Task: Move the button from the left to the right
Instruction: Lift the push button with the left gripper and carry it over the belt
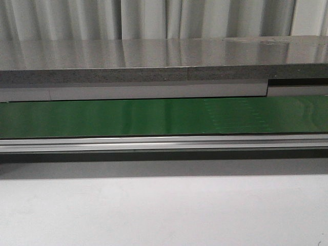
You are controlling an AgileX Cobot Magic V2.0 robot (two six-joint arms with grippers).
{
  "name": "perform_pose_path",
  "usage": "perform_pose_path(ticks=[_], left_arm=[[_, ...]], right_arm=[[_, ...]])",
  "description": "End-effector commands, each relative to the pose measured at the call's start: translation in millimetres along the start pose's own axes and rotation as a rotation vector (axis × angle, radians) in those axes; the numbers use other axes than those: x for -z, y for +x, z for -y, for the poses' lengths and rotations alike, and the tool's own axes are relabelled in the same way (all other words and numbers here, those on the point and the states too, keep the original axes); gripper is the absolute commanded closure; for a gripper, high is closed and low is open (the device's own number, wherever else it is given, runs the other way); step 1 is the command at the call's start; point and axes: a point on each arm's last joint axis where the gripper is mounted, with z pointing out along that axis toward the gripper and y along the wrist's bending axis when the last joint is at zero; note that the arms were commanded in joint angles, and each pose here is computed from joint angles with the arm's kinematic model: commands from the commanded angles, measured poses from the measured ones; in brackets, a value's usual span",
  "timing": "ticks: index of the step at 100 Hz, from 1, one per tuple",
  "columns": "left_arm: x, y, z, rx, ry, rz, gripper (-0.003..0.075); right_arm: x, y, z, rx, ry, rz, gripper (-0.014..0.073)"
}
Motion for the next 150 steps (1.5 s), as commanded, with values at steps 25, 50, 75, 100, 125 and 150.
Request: perform_pose_path(ticks=[25, 50, 75, 100, 125, 150], left_arm=[[19.6, -6.6, 2.7, 0.004, 0.009, 0.097, 0.0288], [19.7, -7.2, 2.7, 0.004, 0.008, 0.104, 0.0505], [19.6, -6.5, 2.7, 0.004, 0.009, 0.097, 0.0599], [41.3, -4.6, 3.7, 0.001, 0.006, 0.15, 0.0607], [109.9, -1.0, 12.8, -0.002, 0.031, 0.337, 0.0607], [129.6, 9.4, 56.3, -0.109, 0.067, 0.361, 0.0607]], right_arm=[[2.6, -13.5, 0.0, 0.007, 0.001, 0.115, 0.0662], [2.6, -13.5, 0.0, 0.007, 0.001, 0.115, 0.0662], [2.6, -13.5, 0.0, 0.007, 0.001, 0.115, 0.0662], [2.6, -13.5, 0.0, 0.007, 0.001, 0.115, 0.0662], [2.6, -13.5, 0.0, 0.007, 0.001, 0.115, 0.0662], [2.6, -13.5, 0.0, 0.007, 0.001, 0.115, 0.0662]])
